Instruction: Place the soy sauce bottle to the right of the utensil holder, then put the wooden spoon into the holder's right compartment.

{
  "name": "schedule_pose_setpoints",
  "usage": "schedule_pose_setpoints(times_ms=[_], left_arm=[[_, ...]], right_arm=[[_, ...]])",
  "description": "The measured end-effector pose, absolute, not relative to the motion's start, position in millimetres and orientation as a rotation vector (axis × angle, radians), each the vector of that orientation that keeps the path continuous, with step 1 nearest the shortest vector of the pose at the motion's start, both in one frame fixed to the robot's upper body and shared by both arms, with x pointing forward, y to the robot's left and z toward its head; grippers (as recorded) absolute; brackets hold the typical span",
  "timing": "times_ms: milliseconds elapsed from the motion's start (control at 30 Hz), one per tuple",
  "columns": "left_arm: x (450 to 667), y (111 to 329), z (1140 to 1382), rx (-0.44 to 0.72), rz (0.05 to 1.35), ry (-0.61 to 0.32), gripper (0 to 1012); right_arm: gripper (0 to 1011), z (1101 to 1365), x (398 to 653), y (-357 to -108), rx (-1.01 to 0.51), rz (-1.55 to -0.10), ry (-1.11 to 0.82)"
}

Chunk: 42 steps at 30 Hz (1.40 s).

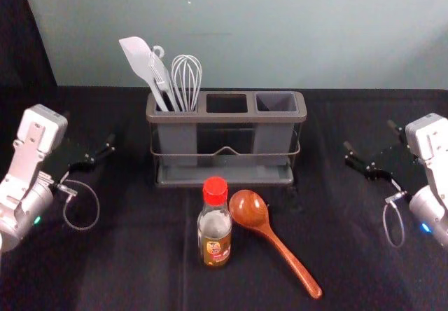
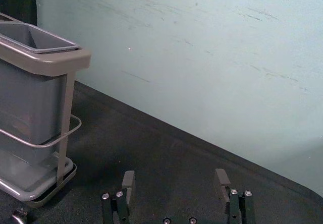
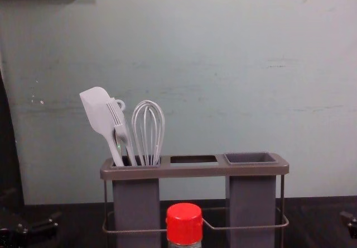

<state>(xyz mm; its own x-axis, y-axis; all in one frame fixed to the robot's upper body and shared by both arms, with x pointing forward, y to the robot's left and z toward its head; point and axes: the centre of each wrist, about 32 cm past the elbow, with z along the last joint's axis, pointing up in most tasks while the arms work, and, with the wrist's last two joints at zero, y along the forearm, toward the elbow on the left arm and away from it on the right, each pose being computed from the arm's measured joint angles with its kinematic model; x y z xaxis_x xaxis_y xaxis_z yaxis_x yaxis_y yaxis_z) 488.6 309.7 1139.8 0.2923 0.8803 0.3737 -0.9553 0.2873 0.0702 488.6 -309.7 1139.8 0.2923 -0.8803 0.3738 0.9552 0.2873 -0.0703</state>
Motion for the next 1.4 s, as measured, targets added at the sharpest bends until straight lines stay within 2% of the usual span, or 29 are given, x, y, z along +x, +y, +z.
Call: schedule_pose_setpoints(times_ms=[1400], left_arm=[[488.6,309.7,1139.8,0.304,1.248,-0.285,1000]], right_arm=[[1002,1139.7,488.0,-309.9,-0.304,-1.248,-0.285]])
